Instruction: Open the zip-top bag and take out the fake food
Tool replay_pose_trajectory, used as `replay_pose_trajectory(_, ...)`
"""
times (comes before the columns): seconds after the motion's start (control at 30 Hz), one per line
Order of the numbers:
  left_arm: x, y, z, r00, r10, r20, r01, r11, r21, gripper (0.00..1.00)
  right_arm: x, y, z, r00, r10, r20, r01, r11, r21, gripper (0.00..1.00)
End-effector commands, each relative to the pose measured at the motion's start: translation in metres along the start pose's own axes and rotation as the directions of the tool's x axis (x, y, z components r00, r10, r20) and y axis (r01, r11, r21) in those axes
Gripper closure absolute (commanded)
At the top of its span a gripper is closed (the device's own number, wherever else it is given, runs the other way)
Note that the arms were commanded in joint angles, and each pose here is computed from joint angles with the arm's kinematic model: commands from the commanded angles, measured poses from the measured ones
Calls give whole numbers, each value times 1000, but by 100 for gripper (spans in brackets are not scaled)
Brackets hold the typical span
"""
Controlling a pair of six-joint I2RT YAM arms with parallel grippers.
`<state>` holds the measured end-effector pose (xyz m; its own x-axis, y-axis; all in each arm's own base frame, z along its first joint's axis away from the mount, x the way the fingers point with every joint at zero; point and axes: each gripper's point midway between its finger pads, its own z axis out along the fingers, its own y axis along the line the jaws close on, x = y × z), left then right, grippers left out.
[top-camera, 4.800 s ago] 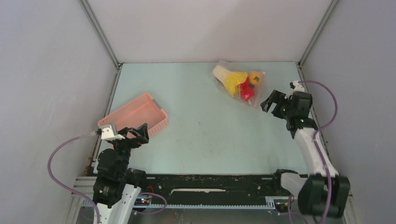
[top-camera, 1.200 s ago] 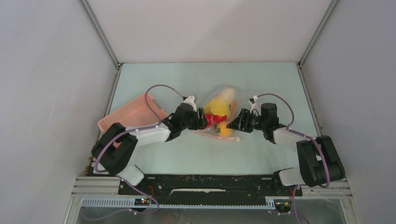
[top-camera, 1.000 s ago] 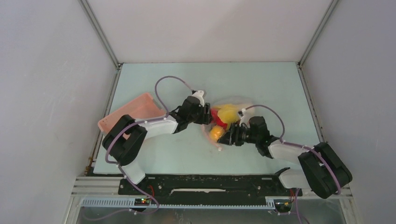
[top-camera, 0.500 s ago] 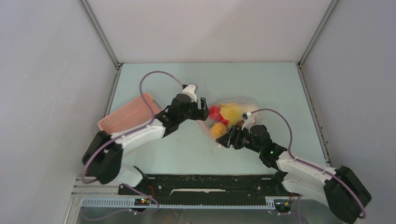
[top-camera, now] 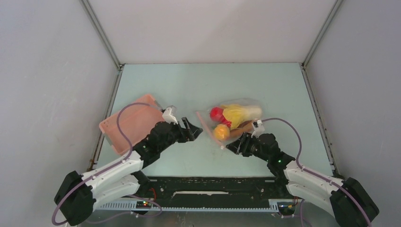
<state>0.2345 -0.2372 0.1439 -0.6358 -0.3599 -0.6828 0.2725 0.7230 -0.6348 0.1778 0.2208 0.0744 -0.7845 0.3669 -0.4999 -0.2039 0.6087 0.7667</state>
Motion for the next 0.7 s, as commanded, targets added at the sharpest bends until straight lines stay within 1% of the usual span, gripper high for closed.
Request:
replay_pose_trajectory(0.0, 8, -18, -15, 992, -122, 20, 119, 986, 114, 14, -11, 18, 6, 999, 14, 39, -11, 996, -88, 44)
replay_pose_trajectory(0.17, 32, -9, -19, 985, -171, -8, 170, 978, 123, 14, -8, 18, 14, 999, 18, 26, -15, 994, -105, 49)
replay_pose_trajectory(0.33, 44, -11, -17, 981, -192, -25, 193, 972, 134, 15, -6, 21, 19, 999, 27, 19, -25, 992, -123, 59)
replay_pose_trajectory(0.4, 48, -13, -15, 980, -197, -31, 200, 970, 137, 15, -6, 22, 21, 999, 30, 18, -27, 991, -129, 66)
replay_pose_trajectory(0.53, 56, -20, -10, 973, -229, -43, 233, 961, 150, 16, -2, 27, 21, 1000, 29, 12, -27, 990, -142, 91)
replay_pose_trajectory(0.6, 60, -24, -8, 968, -247, -48, 251, 956, 154, 17, 0, 30, 21, 1000, 28, 13, -25, 988, -149, 98)
replay_pose_trajectory(0.67, 63, -29, -7, 960, -275, -52, 280, 946, 163, 17, 1, 34, 21, 1000, 28, 13, -26, 987, -159, 100)
